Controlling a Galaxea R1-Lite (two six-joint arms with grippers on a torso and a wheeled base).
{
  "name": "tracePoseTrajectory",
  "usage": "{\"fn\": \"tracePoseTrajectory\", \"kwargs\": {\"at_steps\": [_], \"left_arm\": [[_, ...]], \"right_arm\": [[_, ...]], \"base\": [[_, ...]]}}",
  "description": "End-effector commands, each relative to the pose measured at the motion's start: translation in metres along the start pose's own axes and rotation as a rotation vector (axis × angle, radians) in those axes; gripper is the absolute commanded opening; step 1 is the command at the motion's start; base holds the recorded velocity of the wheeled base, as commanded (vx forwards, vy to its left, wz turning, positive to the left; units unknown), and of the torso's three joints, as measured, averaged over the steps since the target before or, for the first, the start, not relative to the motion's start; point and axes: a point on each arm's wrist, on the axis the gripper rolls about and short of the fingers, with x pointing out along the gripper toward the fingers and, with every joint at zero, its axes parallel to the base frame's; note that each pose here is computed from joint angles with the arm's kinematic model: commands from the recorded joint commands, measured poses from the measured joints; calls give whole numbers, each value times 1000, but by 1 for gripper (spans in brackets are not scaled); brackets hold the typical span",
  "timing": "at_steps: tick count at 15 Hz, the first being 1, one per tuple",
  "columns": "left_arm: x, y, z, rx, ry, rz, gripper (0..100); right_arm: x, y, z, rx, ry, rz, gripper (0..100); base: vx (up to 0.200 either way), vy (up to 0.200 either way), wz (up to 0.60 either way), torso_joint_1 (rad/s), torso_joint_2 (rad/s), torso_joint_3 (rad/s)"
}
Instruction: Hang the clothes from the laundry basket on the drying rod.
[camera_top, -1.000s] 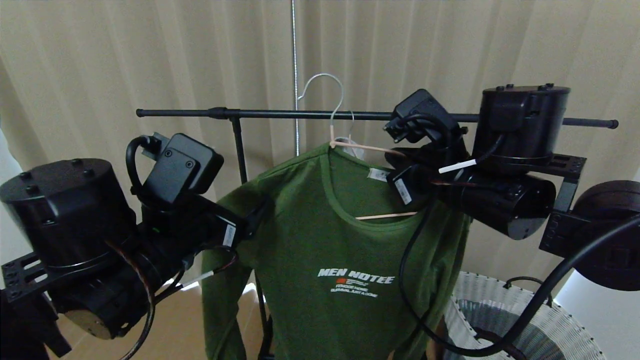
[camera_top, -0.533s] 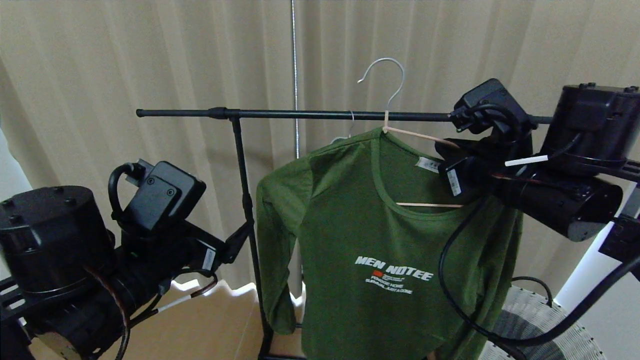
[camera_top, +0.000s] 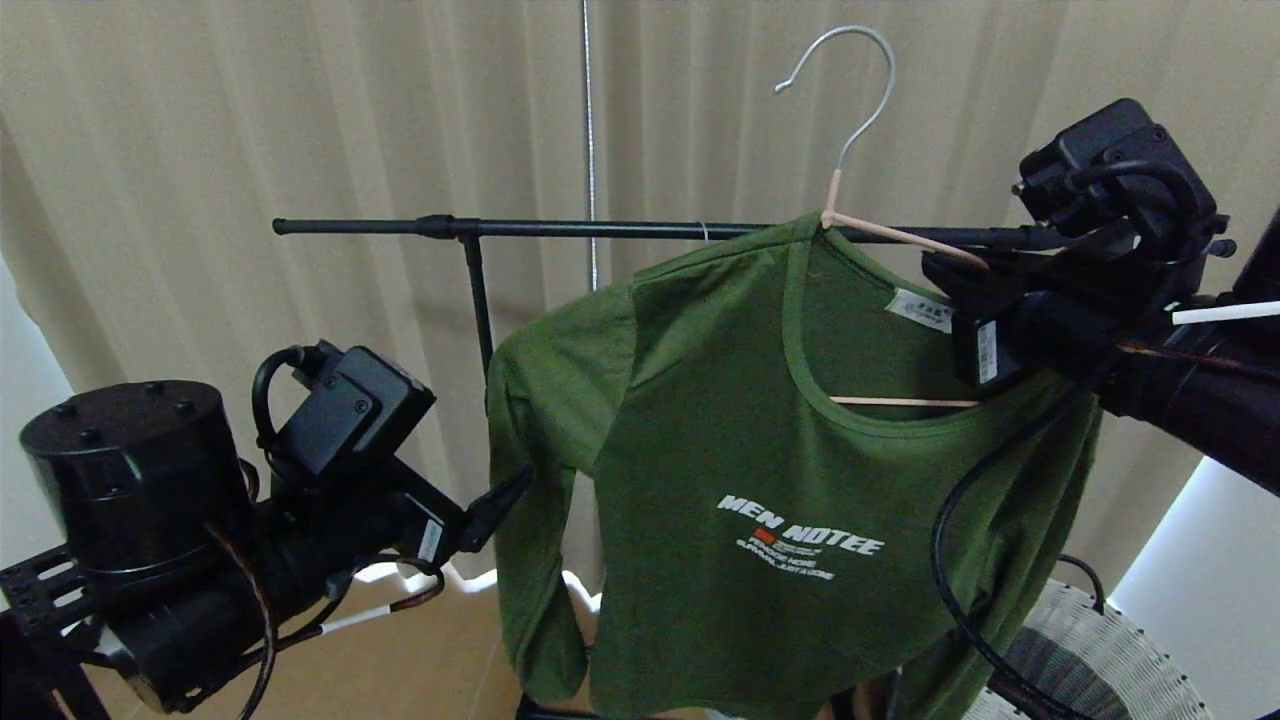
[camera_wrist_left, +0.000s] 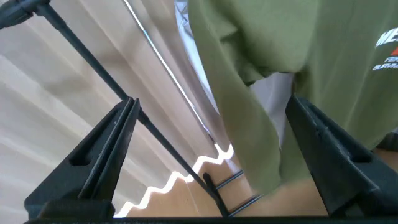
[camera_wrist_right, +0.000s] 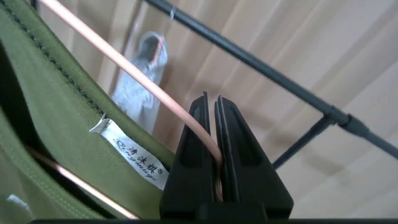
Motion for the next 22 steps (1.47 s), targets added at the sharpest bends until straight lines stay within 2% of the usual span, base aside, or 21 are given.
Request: {"fn": "tracePoseTrajectory", "kwargs": {"at_steps": [1,3,4,6,8,10,13,15,16,20,21,22], "left_arm": [[10,2,-5,1,29,6,100],[10,2,-6,0,21,-20,100],[10,2,-5,-2,15,-26,0],[10,7,-8,-2,26,-3,0],[9,30,-21,-16,79,87,0],[3,43,-33,-31,122,141,0],[0,46,-37,-39,116,167,0],[0,45,-37,-38,106,144,0],[-1,45,-35,-39,94,131,100],[-2,48,-25,-43,52,137,100],[-3,53,-16,-48,22,115,100],[-5,55,-10,-67,19,85,100]], "right_arm": [[-8,1,4,4,-20,11,0],[-9,2,5,3,-26,18,0],[-8,2,5,3,-24,17,0],[-7,2,5,1,-24,16,0],[-4,-5,3,1,-9,-19,0],[-3,-9,0,-1,4,-43,0],[-2,-10,0,-1,7,-48,0],[2,-9,-2,-4,14,-45,0],[2,-9,-2,-4,15,-46,0],[2,-14,-10,-20,72,-81,0],[0,-14,-15,-31,112,-94,0],[1,-19,-19,-33,139,-128,0]], "base": [[0,0,0,0,0,0],[0,0,0,0,0,0],[0,0,0,0,0,0],[0,0,0,0,0,0],[0,0,0,0,0,0],[0,0,0,0,0,0],[0,0,0,0,0,0],[0,0,0,0,0,0],[0,0,0,0,0,0],[0,0,0,0,0,0],[0,0,0,0,0,0],[0,0,0,0,0,0]]}}
